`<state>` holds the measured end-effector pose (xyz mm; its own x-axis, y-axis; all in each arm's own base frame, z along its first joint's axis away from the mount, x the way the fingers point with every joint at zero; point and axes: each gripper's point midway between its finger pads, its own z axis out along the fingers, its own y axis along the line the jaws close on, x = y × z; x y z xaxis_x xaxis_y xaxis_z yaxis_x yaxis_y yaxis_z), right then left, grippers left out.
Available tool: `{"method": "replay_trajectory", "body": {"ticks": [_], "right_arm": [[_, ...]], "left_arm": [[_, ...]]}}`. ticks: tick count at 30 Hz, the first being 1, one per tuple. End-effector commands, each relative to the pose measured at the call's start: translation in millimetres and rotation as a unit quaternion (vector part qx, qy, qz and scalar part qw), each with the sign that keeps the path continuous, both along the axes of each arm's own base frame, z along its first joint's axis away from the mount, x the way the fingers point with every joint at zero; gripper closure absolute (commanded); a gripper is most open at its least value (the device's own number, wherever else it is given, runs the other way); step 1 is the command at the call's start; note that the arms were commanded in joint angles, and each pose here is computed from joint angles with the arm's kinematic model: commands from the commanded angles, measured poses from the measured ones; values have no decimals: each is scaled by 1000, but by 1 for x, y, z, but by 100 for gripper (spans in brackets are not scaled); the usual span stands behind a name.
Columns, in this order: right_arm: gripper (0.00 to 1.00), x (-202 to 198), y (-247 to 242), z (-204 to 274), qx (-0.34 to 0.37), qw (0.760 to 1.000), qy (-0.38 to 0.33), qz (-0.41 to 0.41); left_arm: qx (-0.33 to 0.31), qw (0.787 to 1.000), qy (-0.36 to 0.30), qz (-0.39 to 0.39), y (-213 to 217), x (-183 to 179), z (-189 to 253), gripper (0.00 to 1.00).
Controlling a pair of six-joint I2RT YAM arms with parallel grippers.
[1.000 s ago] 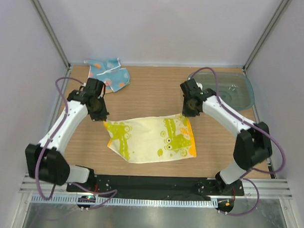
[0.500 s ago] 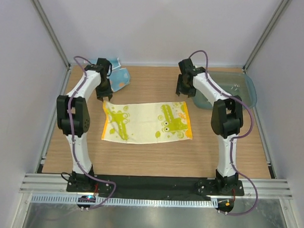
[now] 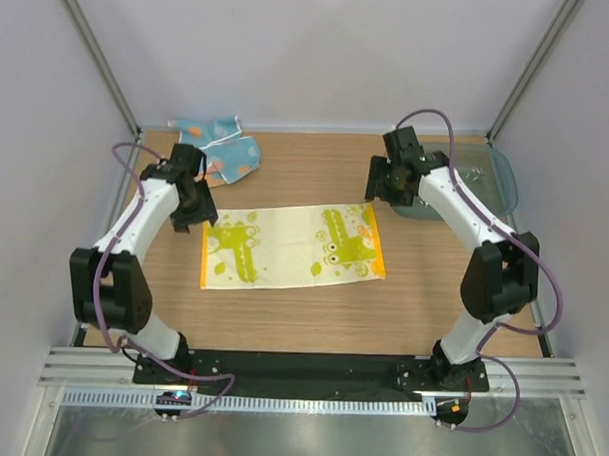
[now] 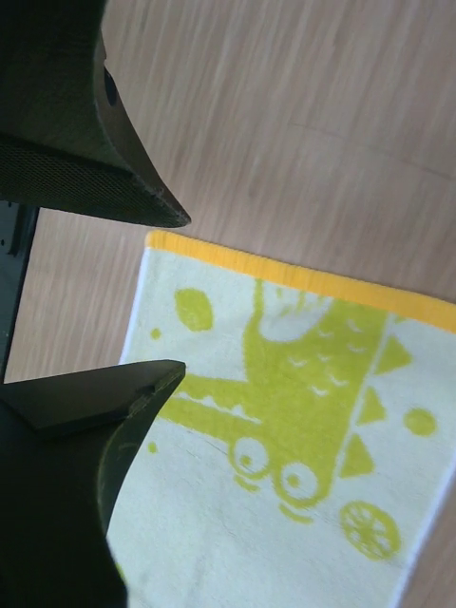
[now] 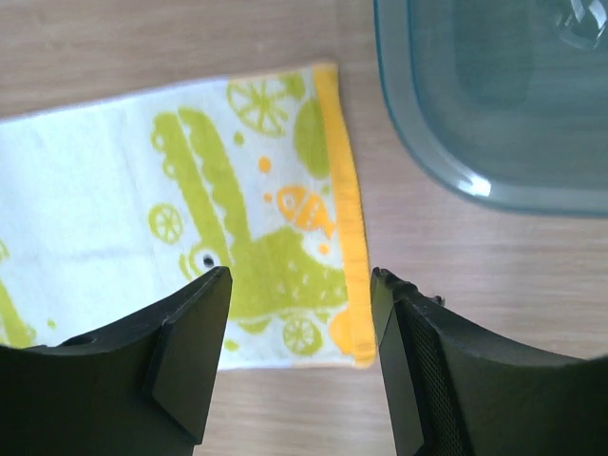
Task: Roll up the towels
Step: Flatten the towel, then fold the towel
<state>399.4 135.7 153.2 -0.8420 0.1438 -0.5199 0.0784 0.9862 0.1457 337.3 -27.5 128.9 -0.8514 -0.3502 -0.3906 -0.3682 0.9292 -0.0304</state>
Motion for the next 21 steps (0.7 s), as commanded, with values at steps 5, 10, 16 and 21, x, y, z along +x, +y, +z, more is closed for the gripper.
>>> {"method": "replay_trajectory", "body": {"ticks": [5, 10, 16, 21], "right_arm": [[34, -74, -4, -36, 40, 998, 34, 22], [34, -99, -18, -62, 18, 998, 65, 1], [37, -109, -24, -92, 15, 995, 102, -8], [37, -104, -25, -90, 15, 995, 95, -6]], "left_arm": [[-98, 993, 8, 63, -24, -56, -38, 42], [-114, 988, 25, 99, -26, -82, -68, 43], [-119, 984, 37, 127, -26, -96, -92, 44], [-89, 985, 43, 140, -15, -100, -98, 44]]}}
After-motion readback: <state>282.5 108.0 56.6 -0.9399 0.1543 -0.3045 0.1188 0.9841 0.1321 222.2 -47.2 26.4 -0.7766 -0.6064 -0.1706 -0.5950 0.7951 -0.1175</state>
